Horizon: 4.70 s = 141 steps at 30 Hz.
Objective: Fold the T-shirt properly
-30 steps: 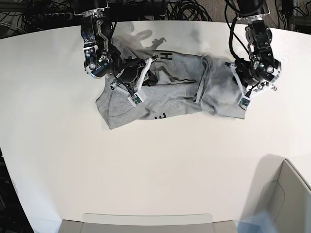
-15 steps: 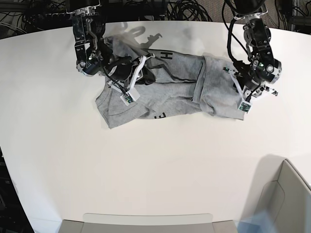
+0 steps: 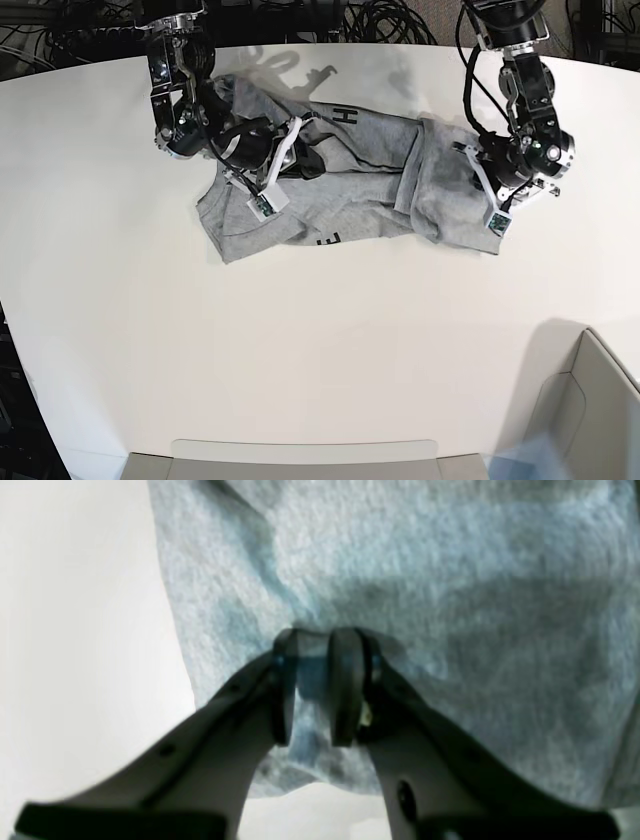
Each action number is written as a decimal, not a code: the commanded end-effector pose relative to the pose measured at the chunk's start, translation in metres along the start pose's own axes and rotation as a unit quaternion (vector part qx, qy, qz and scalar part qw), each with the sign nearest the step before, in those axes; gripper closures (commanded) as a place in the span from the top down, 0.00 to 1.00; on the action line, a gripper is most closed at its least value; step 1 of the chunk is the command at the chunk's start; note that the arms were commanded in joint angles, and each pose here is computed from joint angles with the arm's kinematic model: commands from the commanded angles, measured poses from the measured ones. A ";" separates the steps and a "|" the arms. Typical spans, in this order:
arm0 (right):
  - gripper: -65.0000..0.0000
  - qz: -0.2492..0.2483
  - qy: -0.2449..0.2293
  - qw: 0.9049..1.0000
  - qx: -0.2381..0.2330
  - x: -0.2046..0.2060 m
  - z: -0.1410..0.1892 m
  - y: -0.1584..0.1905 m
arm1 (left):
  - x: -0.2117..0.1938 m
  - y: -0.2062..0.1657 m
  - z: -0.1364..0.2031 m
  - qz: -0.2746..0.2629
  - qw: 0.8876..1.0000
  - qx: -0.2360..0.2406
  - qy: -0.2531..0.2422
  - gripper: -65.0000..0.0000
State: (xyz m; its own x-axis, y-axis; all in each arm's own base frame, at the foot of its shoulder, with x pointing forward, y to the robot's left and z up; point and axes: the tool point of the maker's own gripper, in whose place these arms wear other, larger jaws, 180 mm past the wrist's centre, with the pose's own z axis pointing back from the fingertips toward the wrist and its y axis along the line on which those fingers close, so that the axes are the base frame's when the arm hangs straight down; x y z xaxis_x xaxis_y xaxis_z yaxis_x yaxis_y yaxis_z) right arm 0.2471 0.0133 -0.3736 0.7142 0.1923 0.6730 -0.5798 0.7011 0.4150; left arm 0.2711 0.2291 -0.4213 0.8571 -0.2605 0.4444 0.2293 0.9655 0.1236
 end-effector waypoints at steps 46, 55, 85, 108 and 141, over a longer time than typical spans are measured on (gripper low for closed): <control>0.37 -0.242 -0.169 0.950 0.097 0.017 0.062 -0.028 | -0.048 0.053 -0.003 0.121 0.991 0.037 0.035 0.18; 0.37 -0.275 -0.149 0.946 0.087 -0.010 0.057 -0.028 | -0.048 0.053 -0.003 0.121 0.991 0.037 0.035 0.18; 0.37 -0.435 -0.131 0.887 -0.089 -0.039 0.069 -0.082 | -0.047 0.052 -0.004 0.122 0.991 0.036 0.034 0.18; 0.37 -0.448 -0.108 0.877 -0.132 -0.039 0.065 -0.068 | -0.049 0.052 -0.004 0.122 0.991 0.035 0.036 0.18; 0.37 -0.459 -0.024 0.883 -0.097 -0.061 0.015 -0.045 | -0.051 0.051 -0.003 0.122 0.991 0.035 0.041 0.18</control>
State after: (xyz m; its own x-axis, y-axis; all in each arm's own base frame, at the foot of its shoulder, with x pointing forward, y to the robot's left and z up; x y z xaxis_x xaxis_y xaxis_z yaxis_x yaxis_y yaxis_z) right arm 0.2265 -0.0385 -0.4219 0.8241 -0.5479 0.1440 0.3032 0.6412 0.7049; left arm 0.2546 0.2881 -0.4327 0.8846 -0.0049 0.4663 -0.0242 0.9981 0.0563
